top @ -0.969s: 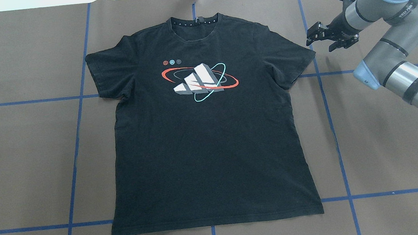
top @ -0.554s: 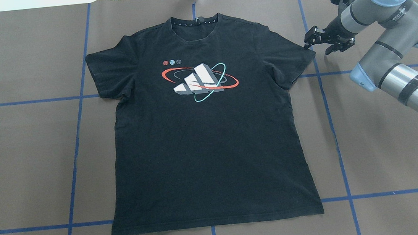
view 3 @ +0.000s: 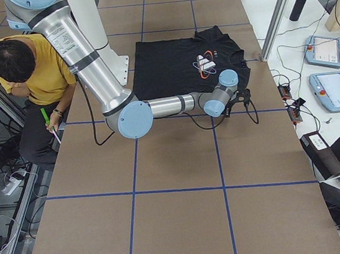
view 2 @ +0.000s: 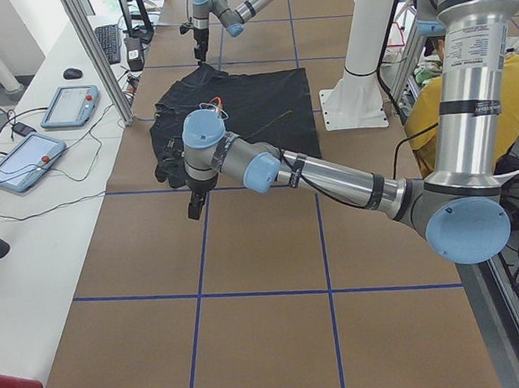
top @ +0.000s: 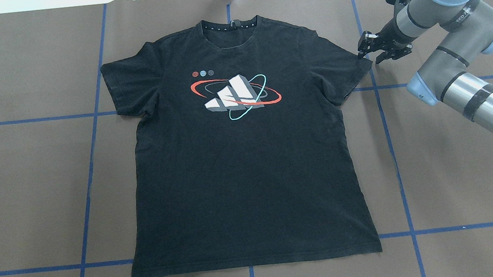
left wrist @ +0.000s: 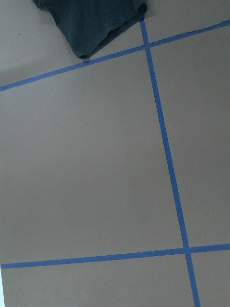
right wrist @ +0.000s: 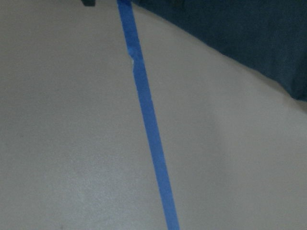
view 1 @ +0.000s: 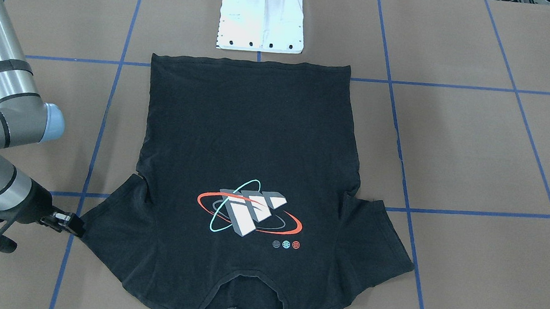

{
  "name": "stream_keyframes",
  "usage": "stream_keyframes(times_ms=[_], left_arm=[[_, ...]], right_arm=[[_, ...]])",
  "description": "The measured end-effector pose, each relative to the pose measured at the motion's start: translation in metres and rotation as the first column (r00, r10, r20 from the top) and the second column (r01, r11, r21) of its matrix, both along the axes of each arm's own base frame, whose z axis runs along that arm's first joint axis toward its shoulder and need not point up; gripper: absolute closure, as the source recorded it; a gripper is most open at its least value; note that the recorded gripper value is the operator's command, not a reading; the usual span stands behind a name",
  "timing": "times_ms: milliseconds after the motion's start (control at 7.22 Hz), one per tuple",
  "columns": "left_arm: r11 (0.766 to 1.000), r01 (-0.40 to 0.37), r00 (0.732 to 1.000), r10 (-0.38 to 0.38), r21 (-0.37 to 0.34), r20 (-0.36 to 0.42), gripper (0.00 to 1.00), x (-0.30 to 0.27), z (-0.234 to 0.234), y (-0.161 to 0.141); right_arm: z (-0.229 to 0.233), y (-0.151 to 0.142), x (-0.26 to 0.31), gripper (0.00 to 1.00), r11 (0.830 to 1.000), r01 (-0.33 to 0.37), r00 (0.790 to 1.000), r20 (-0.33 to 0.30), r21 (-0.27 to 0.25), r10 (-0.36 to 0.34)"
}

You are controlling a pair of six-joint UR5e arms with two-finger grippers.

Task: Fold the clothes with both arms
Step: 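Move the right gripper over the shirt's shoulder near the collar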

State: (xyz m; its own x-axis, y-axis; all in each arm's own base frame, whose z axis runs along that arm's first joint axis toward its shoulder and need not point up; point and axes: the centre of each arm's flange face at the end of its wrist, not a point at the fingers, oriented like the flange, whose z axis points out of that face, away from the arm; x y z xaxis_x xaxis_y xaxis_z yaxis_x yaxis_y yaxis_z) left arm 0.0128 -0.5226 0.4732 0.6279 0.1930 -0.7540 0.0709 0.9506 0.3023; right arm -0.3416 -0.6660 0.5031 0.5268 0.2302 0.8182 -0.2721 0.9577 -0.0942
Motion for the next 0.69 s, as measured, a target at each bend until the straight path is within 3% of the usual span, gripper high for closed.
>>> stream_keyframes(times_ms=[138, 277, 692], left_arm=[[1.0, 0.0, 1.0, 0.0, 0.001, 0.0, 0.0, 0.0001, -0.0007, 0.0002], [1.0, 0.0, 1.0, 0.0, 0.002, 0.0, 0.0, 0.0, -0.0012, 0.0003], [1.0, 0.001, 1.0, -0.001, 0.003, 0.0, 0.0, -0.0004, -0.0013, 0.0003]], right_arm=[[-0.0006, -0.0005, -0.0006, 0.74, 1.0, 0.001, 1.0, 0.0, 0.001, -0.001], [-0.0009, -0.0006, -0.0007, 1.0, 1.0, 0.001, 1.0, 0.001, 0.001, -0.001], [-0.0037, -0.0006, -0.0007, 1.0, 1.0, -0.001, 1.0, 0.006, 0.003, 0.001]])
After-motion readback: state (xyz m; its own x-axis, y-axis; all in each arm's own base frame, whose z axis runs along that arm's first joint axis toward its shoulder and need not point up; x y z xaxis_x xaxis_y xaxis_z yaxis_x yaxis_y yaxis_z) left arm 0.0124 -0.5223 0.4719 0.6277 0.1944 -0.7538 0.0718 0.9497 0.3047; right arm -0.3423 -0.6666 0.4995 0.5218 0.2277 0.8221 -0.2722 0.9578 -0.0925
